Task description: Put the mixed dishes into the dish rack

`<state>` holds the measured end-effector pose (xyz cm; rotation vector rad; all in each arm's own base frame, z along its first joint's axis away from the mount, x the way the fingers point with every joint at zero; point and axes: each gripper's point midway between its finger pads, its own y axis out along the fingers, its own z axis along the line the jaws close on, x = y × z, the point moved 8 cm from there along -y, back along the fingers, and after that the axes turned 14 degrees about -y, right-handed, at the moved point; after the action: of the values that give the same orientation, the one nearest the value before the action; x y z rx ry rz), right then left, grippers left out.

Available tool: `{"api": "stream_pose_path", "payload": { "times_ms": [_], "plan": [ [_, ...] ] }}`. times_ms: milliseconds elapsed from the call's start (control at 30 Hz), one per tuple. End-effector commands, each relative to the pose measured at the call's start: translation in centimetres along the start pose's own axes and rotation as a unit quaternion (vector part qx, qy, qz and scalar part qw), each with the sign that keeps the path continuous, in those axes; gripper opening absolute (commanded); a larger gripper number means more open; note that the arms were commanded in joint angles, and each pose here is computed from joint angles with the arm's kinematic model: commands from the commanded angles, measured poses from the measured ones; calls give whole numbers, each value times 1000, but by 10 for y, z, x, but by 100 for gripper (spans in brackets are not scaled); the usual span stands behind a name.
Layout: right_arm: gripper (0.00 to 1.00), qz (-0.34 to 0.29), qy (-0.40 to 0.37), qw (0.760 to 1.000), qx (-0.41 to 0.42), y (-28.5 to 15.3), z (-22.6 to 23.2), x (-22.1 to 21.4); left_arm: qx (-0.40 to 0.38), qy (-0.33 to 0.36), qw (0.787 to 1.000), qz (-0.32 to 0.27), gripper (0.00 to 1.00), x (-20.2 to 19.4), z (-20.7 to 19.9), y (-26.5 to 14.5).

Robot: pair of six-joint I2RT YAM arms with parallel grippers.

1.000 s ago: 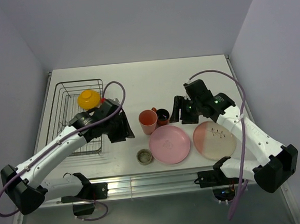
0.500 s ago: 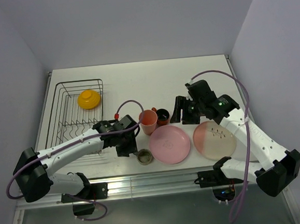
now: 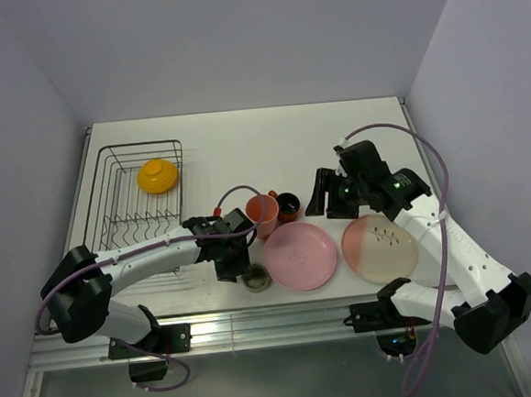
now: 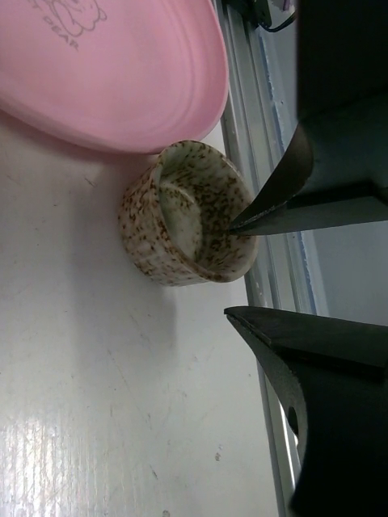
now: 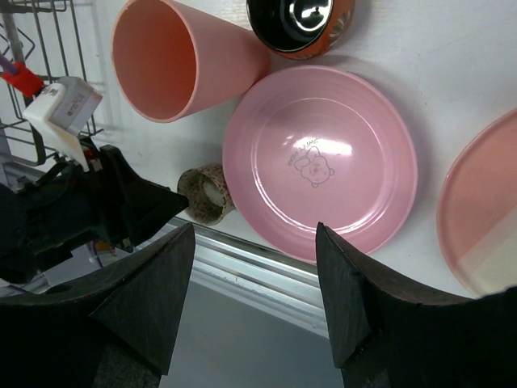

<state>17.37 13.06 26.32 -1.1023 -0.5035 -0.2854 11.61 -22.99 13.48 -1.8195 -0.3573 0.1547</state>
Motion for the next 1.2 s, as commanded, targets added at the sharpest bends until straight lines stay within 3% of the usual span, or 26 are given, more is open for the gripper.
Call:
{"api": "stream_pose_path", "payload": {
  "times_ms": [0,600,667,733,933,1067,1167],
  "plan": [
    [69,-19,-9,1000,6,-13,-1,1,-12,9,1000,7,46,-2,-3,6],
    [69,-28,1,999,15,-18,1,-2,-14,17,1000,17,26,-6,3,21],
    [69,-28,1,999,18,-19,1,-2,-17,19,1000,14,5,-6,2,19],
    [69,-24,-1,999,23,-18,2,-2,-11,18,1000,10,0,-5,3,15],
    [70,-3,-18,996,87,-19,15,1,-27,12,1000,-5,0,-5,10,-24],
    [72,-10,-38,991,131,-36,30,14,-76,8,997,-20,0,-4,6,-65],
    [72,-16,-51,985,167,-51,43,23,-159,14,986,-38,0,-1,-9,-111]
  ]
}}
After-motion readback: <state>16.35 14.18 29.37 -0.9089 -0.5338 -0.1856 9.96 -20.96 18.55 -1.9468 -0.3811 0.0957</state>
